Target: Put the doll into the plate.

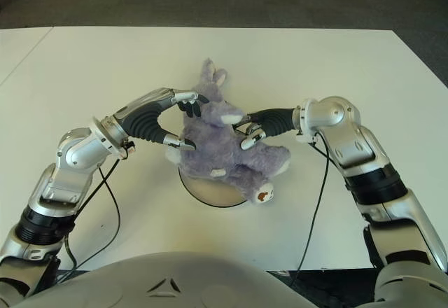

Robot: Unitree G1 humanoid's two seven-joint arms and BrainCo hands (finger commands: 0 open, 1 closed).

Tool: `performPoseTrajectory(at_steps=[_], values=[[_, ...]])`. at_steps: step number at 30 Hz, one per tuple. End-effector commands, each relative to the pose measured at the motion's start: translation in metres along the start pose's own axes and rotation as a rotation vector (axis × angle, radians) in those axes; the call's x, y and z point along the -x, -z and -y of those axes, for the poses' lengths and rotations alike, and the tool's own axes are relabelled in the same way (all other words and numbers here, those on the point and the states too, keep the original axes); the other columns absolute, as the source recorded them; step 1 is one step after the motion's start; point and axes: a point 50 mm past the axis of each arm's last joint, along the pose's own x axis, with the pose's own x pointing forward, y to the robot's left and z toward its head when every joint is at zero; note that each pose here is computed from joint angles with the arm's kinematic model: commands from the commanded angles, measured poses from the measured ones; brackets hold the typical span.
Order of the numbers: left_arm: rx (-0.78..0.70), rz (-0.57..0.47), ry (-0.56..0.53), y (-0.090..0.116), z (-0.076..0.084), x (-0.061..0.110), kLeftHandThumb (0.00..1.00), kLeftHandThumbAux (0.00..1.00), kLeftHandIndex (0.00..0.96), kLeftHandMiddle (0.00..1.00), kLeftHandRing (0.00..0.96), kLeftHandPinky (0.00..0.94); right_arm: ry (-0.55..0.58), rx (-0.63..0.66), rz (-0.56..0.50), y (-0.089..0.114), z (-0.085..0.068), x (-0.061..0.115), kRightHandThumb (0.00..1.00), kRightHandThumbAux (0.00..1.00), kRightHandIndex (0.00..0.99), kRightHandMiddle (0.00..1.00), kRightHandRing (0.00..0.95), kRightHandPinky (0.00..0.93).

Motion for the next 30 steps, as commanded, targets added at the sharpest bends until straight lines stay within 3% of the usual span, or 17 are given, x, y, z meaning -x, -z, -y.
performPoseTrajectory(at_steps=[1,5,9,14,21,30], values=[[-0.023,-0.062,-0.04,0.011,-0.011,0.002,0.0,0.438,0.143,0.317,0.305,0.219,-0.081,-0.118,-0.044,0.034,0.016,-0.009,0.0,0.406,0.0,0.0,0.0,0.0],[-0.012,-0.091,-0.083,0.02,-0.025,0.004,0.0,0.417,0.113,0.268,0.253,0.175,-0.093,-0.19,-0.019,0.045,0.034,-0.006,0.0,0.382,0.0,0.0,0.0,0.0],[0.0,-0.113,-0.146,0.031,-0.045,0.009,0.0,0.403,0.094,0.238,0.222,0.16,-0.107,-0.205,0.023,0.042,0.044,-0.002,0.0,0.351,0.0,0.0,0.0,0.0],[0.051,-0.083,-0.284,0.044,-0.075,0.015,0.0,0.423,0.078,0.221,0.213,0.174,-0.104,-0.209,0.04,0.036,0.065,0.016,0.0,0.355,0.0,0.0,0.0,0.0],[0.165,-0.072,-0.37,0.054,-0.086,0.02,0.0,0.411,0.101,0.19,0.179,0.093,-0.136,-0.219,0.024,0.037,0.073,0.027,0.03,0.417,0.0,0.0,0.0,0.0],[0.251,-0.083,-0.376,0.06,-0.093,0.018,0.0,0.368,0.152,0.208,0.174,0.114,-0.126,-0.26,0.038,0.043,0.075,0.028,0.054,0.472,0.0,0.0,0.0,0.0]])
